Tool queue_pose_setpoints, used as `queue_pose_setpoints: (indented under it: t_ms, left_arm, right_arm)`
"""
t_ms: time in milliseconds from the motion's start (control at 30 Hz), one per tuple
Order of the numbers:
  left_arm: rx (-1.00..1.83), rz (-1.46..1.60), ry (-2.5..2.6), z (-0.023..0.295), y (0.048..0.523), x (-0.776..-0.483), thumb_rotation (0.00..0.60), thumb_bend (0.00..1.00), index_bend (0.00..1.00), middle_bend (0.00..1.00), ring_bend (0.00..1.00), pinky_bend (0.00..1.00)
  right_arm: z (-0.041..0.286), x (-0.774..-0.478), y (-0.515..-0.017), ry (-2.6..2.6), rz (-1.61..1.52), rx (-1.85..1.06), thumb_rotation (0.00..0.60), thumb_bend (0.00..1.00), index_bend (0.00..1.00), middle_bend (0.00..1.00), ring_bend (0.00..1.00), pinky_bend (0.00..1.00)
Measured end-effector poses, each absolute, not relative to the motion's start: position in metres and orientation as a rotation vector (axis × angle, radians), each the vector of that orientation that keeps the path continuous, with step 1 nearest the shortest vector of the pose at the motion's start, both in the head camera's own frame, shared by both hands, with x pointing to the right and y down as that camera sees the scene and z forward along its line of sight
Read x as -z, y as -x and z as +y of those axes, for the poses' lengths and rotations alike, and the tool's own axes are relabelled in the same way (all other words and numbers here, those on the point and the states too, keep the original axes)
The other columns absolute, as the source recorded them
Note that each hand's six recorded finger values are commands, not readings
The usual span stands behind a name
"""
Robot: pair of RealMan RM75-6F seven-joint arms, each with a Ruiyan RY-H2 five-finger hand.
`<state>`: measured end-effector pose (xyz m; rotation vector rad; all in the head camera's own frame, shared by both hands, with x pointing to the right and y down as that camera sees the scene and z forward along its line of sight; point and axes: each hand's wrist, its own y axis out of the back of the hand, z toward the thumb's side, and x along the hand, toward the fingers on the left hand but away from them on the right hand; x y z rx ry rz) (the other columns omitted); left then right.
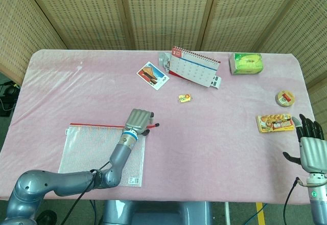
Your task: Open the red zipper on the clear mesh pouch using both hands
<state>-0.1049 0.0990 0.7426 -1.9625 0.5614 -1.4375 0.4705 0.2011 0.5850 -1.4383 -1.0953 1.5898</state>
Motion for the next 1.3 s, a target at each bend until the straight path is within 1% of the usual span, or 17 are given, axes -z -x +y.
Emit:
queue_pose_setpoints:
  t_ms: [167, 733, 900, 1200, 1300]
  left_arm:
    - [1.447, 0.563, 1.964, 0.098, 0.104, -0.745, 0.6, 0.34, 0.47, 0.99, 0.92, 1.0]
    - [1.496, 0.557, 1.974, 0.098, 0.1, -0.758, 0.6, 0.34, 0.48, 0.99, 0.92, 1.0]
    - [1.497, 0.549, 1.982, 0.1, 0.098, -0.76, 0.6, 0.37, 0.52, 0.99, 0.92, 1.0]
    - [1.487, 0.554, 1.976, 0.1, 0.096, -0.76, 0.6, 0.38, 0.54, 0.99, 0.92, 1.0]
    - [1.493, 0.551, 1.977, 0.101, 0.096, -0.761, 0.6, 0.42, 0.55, 0.99, 0.92, 1.0]
  right_arm:
    - [0.201, -0.586, -0.471, 1.438, -1.093, -1.596, 0.6, 0.0, 0.03, 0.0, 0.0, 0.0]
    - [0.201, -0.587, -0.472, 1.447, -1.094, -1.605, 0.6, 0.0, 0.03, 0.0, 0.0, 0.0]
    - [0.201, -0.587, -0.472, 1.449, -1.092, -1.607, 0.6, 0.0, 0.04, 0.0, 0.0, 0.0]
    - [0.201, -0.587, -0.472, 1.451, -1.095, -1.608, 0.6, 0.0, 0.03, 0.0, 0.0, 0.0]
    - [0.201, -0.587, -0.473, 1.45, -1.094, -1.608, 0.6, 0.0, 0.04, 0.0, 0.0, 0.0]
